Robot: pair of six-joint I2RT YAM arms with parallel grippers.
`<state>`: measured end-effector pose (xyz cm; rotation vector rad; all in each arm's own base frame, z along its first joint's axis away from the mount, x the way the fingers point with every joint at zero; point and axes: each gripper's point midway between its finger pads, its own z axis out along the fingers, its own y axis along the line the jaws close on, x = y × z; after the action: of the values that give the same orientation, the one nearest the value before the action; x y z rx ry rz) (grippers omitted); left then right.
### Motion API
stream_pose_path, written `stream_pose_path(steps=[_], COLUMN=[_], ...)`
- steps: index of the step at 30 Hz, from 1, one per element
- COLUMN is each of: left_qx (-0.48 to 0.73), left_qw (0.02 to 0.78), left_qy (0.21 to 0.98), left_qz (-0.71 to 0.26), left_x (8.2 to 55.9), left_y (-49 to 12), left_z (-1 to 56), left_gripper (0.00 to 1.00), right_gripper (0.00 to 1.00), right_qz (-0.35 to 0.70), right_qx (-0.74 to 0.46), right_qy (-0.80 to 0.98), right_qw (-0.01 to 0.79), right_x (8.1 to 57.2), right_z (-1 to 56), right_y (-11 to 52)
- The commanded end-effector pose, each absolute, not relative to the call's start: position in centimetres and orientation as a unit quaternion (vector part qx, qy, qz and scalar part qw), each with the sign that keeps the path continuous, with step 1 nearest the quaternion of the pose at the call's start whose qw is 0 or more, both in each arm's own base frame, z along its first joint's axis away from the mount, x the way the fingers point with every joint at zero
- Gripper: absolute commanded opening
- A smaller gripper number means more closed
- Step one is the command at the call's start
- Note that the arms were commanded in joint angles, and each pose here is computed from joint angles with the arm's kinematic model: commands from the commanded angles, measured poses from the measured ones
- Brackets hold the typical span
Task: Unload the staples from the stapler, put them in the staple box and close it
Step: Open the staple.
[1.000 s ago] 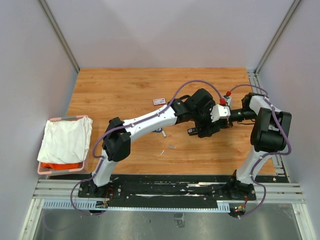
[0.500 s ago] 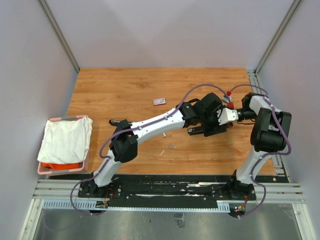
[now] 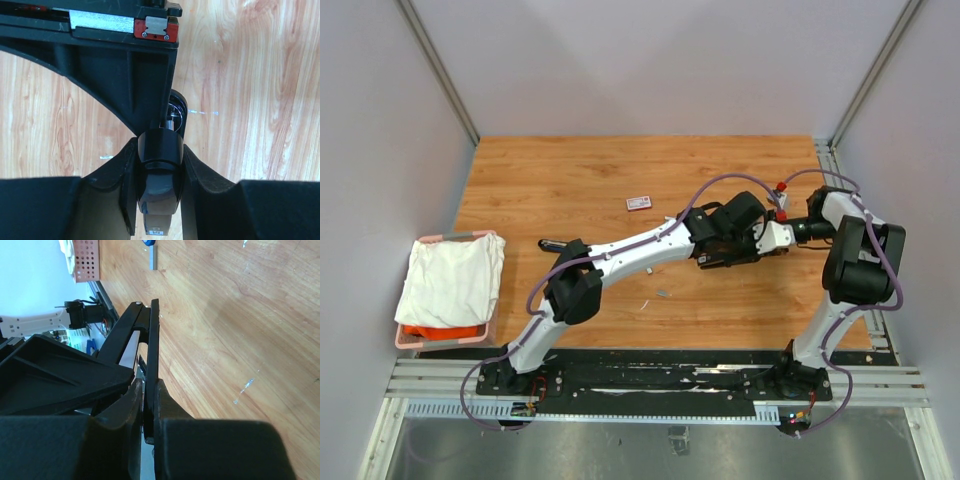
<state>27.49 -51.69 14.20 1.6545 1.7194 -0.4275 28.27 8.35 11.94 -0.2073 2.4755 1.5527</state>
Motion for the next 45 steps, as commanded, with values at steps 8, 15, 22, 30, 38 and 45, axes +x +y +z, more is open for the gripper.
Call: stream_pose_path(steps=[8, 15, 22, 30, 38, 45], left_qx=[0.571, 0.552, 0.525, 0.495, 0.462, 0.388], left_qw=[0.444, 0.451, 0.460, 0.478, 0.442, 0.458], left_qy=[0.658, 0.660, 0.657, 0.625, 0.629, 0.635], left_qz=[-0.210, -0.238, -0.286, -0.369, -0.443, -0.487], left_x=[28.0, 28.2, 29.0, 28.5, 27.7, 30.5], left_y=[-49.6, -47.7, -45.6, -42.4, -39.9, -34.7], left_z=[25.7, 28.1, 31.2, 37.7, 36.4, 34.6], left_gripper=[0.00, 0.00, 0.00, 0.00, 0.00, 0.00], right_gripper=[0.01, 0.01, 0.01, 0.01, 0.00, 0.00], right_qz=[0.564, 0.565, 0.609, 0.629, 0.626, 0.620], right_qx=[-0.018, -0.021, -0.037, -0.025, -0.020, -0.005], right_qy=[0.814, 0.811, 0.773, 0.739, 0.721, 0.698], right_qw=[0.136, 0.146, 0.173, 0.241, 0.297, 0.358], right_x=[28.5, 28.3, 28.5, 29.2, 29.1, 28.8], right_z=[13.7, 14.1, 17.0, 20.5, 23.2, 26.4], right_y=[6.9, 6.7, 7.1, 6.1, 5.4, 4.3])
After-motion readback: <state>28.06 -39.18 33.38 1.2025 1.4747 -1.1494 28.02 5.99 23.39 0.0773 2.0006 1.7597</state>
